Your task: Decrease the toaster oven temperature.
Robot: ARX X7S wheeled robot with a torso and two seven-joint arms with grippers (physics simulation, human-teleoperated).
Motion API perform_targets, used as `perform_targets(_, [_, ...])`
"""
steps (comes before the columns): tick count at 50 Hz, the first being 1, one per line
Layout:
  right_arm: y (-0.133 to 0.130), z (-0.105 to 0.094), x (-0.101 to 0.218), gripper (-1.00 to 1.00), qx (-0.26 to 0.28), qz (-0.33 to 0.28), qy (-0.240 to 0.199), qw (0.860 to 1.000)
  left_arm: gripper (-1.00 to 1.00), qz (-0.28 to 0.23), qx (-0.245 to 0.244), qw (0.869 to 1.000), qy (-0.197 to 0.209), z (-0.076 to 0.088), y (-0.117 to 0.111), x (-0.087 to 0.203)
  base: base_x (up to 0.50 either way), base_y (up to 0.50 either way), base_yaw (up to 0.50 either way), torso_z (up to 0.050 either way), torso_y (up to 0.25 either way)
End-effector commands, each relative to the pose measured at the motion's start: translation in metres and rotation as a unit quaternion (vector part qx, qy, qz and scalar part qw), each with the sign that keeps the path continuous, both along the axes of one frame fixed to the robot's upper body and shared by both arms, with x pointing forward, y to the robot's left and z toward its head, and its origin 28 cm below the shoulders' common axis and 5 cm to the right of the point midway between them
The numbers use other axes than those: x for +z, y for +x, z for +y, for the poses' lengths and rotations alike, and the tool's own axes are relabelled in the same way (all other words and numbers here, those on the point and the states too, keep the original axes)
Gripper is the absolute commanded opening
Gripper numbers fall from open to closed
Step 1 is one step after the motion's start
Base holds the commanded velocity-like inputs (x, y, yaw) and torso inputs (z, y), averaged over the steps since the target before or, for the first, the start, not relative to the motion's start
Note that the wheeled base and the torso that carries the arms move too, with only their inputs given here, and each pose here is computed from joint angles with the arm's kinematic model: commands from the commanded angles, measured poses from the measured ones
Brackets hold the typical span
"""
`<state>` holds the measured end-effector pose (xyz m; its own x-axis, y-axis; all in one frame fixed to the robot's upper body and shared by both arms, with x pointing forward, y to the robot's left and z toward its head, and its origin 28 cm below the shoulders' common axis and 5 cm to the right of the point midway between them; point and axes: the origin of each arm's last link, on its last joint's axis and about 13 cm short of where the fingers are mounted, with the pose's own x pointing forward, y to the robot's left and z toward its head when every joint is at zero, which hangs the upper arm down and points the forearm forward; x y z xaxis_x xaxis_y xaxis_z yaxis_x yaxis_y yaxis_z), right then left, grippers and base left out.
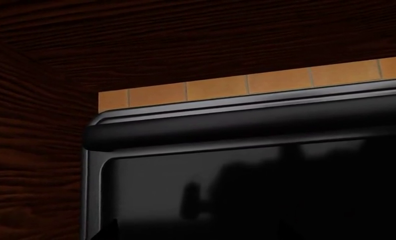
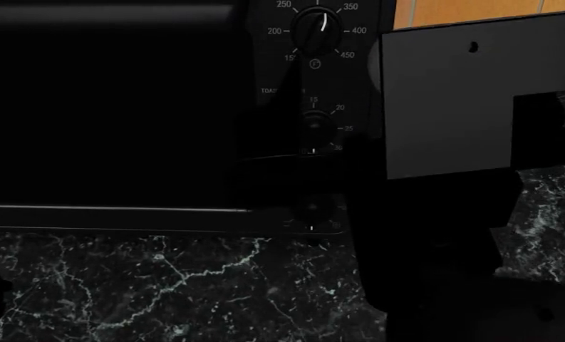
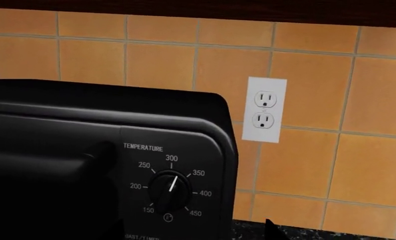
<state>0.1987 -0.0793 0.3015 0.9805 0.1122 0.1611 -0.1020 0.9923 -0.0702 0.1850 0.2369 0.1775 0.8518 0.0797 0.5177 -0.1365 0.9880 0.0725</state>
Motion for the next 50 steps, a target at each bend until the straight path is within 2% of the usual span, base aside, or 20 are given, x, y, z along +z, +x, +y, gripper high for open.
perform_targets(1, [0.010, 0.004, 0.003, 1.00, 0.013, 0.021, 0.010, 1.000, 1.00, 0.000, 0.001, 1.000, -0.002, 0.001, -0.001, 0.000, 0.00, 0.00, 0.00, 0.000, 0.000])
perform_targets(24, [0.036, 0.010, 0.003, 1.00, 0.023, 0.050, 0.058, 0.997, 1.00, 0.000, 0.003, 1.000, -0.004, 0.003, -0.002, -0.002, 0.00, 0.00, 0.00, 0.000, 0.000])
perform_targets(50, [0.057, 0.015, 0.005, 1.00, 0.016, 0.064, 0.058, 0.996, 1.00, -0.001, 0.005, 1.000, -0.003, 0.005, -0.004, -0.002, 0.00, 0.00, 0.00, 0.000, 0.000])
